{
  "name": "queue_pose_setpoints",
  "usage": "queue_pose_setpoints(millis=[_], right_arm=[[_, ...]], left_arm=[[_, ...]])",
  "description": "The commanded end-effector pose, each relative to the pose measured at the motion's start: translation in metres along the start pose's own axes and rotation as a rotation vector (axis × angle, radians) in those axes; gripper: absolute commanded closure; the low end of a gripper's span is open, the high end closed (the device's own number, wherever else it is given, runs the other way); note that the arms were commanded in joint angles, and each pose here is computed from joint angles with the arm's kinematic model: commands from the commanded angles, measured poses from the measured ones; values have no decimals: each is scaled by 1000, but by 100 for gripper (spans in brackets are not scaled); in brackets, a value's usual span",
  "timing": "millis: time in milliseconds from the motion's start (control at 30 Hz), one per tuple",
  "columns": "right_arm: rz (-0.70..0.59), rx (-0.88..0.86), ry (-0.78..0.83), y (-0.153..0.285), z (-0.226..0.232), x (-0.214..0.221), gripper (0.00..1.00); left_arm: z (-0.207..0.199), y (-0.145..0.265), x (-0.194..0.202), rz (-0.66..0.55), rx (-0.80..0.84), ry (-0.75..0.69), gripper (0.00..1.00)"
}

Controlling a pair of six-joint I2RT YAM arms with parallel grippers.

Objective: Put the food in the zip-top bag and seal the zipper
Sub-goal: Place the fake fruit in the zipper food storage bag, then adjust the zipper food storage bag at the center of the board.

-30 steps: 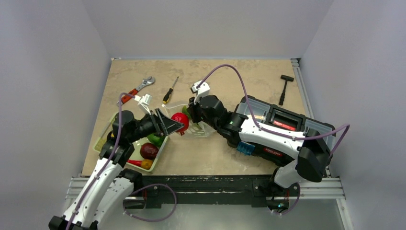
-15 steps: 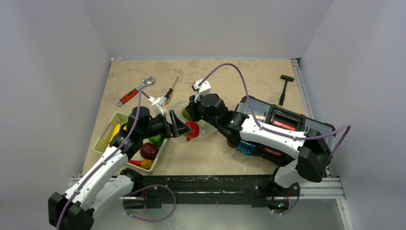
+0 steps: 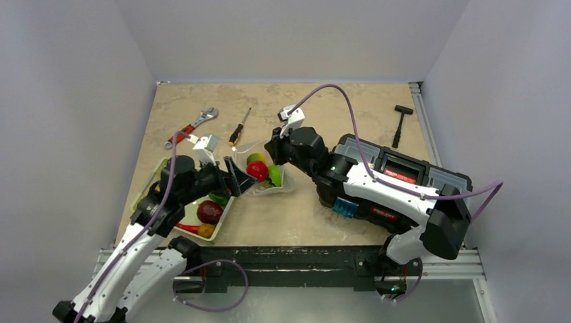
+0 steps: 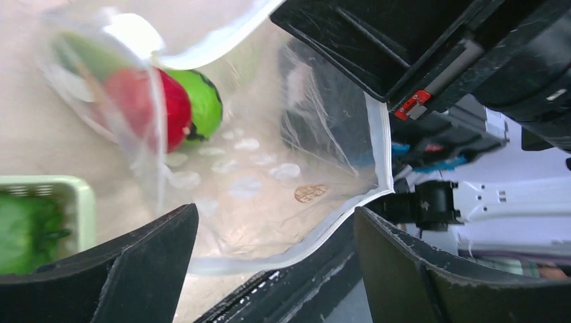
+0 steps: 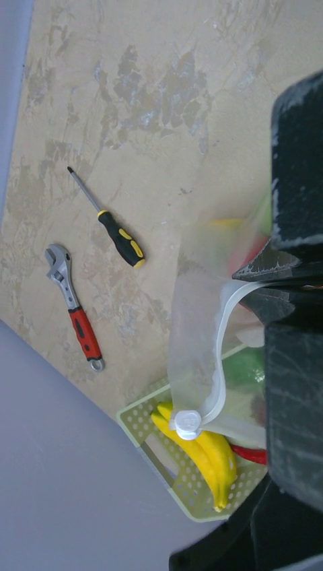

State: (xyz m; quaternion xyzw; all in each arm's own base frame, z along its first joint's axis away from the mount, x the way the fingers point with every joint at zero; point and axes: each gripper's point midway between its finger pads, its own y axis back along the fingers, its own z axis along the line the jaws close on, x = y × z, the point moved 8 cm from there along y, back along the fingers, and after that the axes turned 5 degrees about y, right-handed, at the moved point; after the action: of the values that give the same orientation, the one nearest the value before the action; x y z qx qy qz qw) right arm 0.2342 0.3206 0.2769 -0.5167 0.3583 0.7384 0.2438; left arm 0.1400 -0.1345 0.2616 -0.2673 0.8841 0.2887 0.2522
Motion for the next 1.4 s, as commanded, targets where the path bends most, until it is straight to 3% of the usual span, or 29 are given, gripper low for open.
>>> queue_pose_setpoints(millis=[0,133,367,600,667,767,833,933,1067,1133,1233,1367], right_arm=[[-88,-13,-29,14,-3,-21,100],[-76,-32,-21,14,-3,-17,100],[-73,-53,-27,15,0,-16,100],[-72,-49,-27,17,-1,-19,100],[-72,-47,-20,18,-1,-19,100],[-64,-7,28,21,-6,-24,100],[-33,50,81,28,-13,-27,100],[-48,149,142,49,-24,-46,100],[-103,54,133,65,-18,-55,100],[-95,-1,116,53,-14,-39,98],[13,61,126,21,-20,-2,100],[120,150,186,-9,-29,29,100]], left_arm=[[3,31,-11,-160,-138,-32,19],[2,36,-10,-212,-139,51,24],[10,15,-10,-157,-184,87,13],[9,-19,-9,5,-152,113,30],[8,-21,-9,17,-129,94,44],[-11,-10,-21,-23,-35,30,89],[-33,4,-33,-75,61,-3,100],[-56,17,-45,-90,142,12,100],[-52,4,-39,-33,156,77,100],[-33,-8,-31,-36,89,99,100],[-4,-24,-20,-48,-33,117,100],[-1,-33,-27,-10,-60,104,100]])
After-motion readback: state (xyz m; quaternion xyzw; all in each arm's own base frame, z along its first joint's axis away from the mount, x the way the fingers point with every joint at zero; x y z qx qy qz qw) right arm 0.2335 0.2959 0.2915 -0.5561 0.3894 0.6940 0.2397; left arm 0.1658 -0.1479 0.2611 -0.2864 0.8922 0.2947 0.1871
